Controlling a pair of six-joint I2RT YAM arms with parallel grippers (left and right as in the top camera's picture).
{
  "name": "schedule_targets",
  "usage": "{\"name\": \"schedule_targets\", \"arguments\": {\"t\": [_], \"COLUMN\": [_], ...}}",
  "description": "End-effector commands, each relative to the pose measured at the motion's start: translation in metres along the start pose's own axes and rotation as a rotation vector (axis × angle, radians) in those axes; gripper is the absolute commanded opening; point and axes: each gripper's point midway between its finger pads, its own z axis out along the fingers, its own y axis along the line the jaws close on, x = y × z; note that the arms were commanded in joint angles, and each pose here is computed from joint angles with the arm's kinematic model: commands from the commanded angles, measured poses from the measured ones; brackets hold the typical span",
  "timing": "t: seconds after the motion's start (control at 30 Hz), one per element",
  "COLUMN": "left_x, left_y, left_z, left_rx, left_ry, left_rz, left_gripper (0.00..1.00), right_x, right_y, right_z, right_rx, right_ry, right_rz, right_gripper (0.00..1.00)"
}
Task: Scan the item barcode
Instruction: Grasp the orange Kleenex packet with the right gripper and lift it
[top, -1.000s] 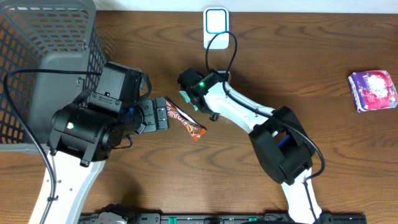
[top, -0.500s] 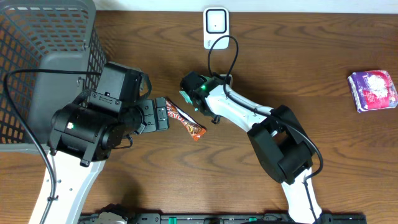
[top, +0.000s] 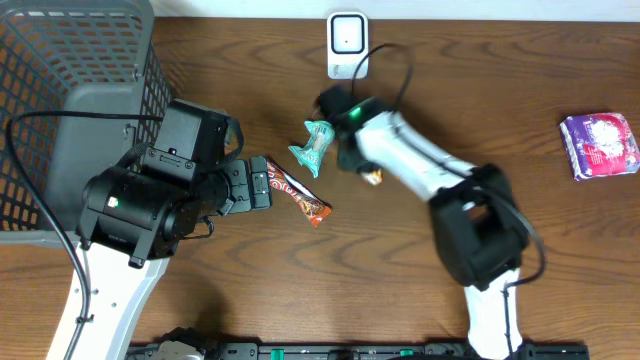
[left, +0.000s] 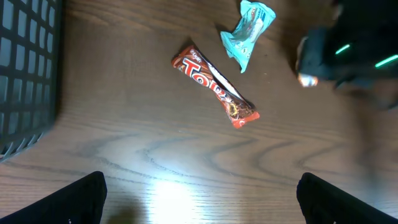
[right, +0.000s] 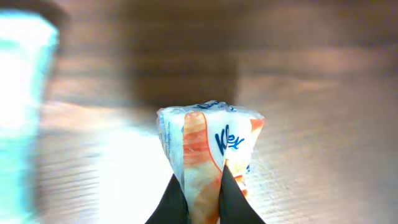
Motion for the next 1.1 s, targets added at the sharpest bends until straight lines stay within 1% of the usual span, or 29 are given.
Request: {"name": "schedule_targets", "arguments": {"t": [0.0,0.07,0.17,0.27,0.53,0.73,0.77,0.83,0.97,1.07], "left_x": [-0.002,-0.002,-0.002,-0.002,-0.002,-0.002,-0.002,-0.002,-0.002,-0.002], "left_y": [0.001,0.001,0.001,0.001,0.001,0.001,0.002,0.001,0.002,0.001], "left_z": [-0.003,-0.003,-0.003,-0.003,-0.003,-0.003,-0.003,-0.003,-0.003,-0.003], "left_rx": [-0.005,-0.005,-0.005,-0.005,-0.005,-0.005,-0.005,-0.005,-0.005,-0.005], "left_ry": [-0.013,-0.013,-0.013,-0.012,-0.013,-0.013,-0.012,-0.012,-0.012,-0.013], "left_rz": [0.008,0.008,0.008,0.008,0.008,0.008,0.008,0.008,0.008,0.008], "left_gripper": [0.98,0.98,0.98,0.98,0.98,0.98,0.98,0.98,0.98,0.98], "right_x": [-0.016,-0.018,-0.021,-0.023,0.001,0.004,0.003,0.003,0.003,-0.007], "right_y": [0.022,0.024,0.02,0.012,-0.014,-0.042,-0.048,-0.066,-0.088,-0.093], "right_z": [-0.043,-0.047,-0.051,-0.044,0.002,0.019,0.022,0.03,0.035,0.022], "right_rx": [-0.412,-0.557,-0.713,-0.778,-0.744,-0.716,-0.696,-0.624,-0.543,-0.536], "right_ry": [0.104,0.161,0.204,0.234,0.298,0.321,0.322,0.323,0.331,0.325], "right_rz": [-0.058,-0.074,-0.084,-0.057,-0.012,0.065,0.076,0.099,0.125,0.119], "right_gripper": [0.01,0.01,0.01,0.03,0.09,0.11,0.14,0.28,0.33,0.36]}}
